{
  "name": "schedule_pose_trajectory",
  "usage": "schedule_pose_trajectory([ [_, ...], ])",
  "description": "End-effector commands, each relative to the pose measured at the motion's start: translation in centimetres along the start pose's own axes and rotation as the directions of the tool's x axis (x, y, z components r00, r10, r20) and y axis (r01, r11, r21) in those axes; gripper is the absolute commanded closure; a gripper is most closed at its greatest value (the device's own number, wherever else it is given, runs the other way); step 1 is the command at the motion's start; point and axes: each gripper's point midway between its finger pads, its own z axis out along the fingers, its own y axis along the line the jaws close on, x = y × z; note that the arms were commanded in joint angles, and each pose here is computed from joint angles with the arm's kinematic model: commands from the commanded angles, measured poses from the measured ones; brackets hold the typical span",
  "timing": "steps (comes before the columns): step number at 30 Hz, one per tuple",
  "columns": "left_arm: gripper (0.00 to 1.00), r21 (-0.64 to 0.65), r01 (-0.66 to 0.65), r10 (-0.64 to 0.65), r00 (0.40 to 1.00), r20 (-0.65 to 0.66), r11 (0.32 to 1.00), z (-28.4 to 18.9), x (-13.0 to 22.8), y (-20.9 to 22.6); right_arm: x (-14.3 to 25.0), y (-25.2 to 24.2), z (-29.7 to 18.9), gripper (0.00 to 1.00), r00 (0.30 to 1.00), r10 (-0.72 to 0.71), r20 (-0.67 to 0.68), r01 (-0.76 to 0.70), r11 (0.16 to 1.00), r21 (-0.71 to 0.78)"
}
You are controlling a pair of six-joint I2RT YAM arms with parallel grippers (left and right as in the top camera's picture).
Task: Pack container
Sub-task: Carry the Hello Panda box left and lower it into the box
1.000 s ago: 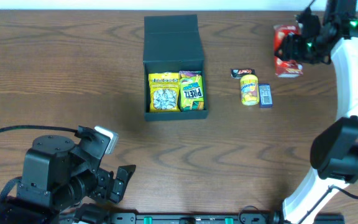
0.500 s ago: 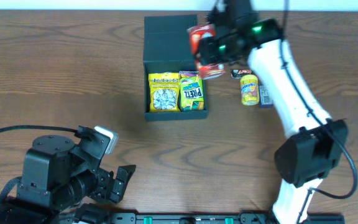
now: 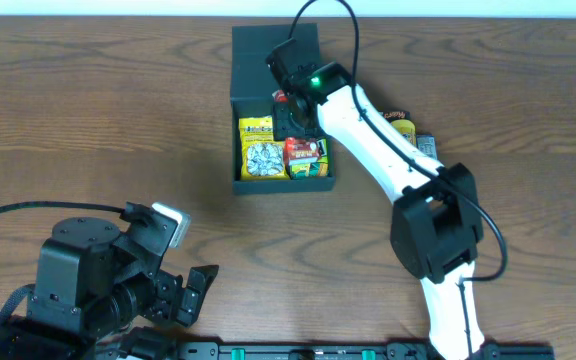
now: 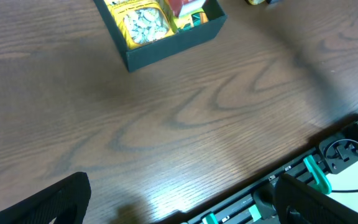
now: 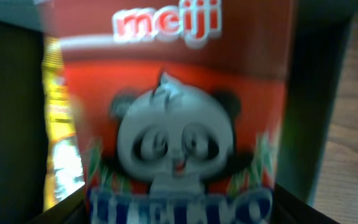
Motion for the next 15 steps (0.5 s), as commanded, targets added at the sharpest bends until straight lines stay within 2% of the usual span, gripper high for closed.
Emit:
schedule_pose_trajectory([
  [1, 0.04, 0.002, -0.018, 0.018, 1.000, 0.003, 1.000, -0.1, 0.0, -0.1, -0.5, -0.8, -0.3, 0.36, 0.999, 0.036, 0.025, -0.037, 0.998, 0.045],
  [11, 0.05, 0.002, -0.018, 0.018, 1.000, 0.003, 1.000, -0.1, 0.0, -0.1, 0.5, -2.5, -0.2, 0.37, 0.999, 0.047, -0.022, -0.044, 0.994, 0.101],
  [13, 0.05, 0.002, -0.018, 0.018, 1.000, 0.003, 1.000, -0.1, 0.0, -0.1, 0.7, -2.8, -0.3, 0.35, 0.998, 0.048, -0.033, -0.045, 0.993, 0.108],
  [15, 0.05, 0.002, -0.018, 0.018, 1.000, 0.003, 1.000, -0.1, 0.0, -0.1, 0.9, -3.0, -0.3, 0.28, 0.998, 0.050, -0.043, -0.045, 0.992, 0.114],
])
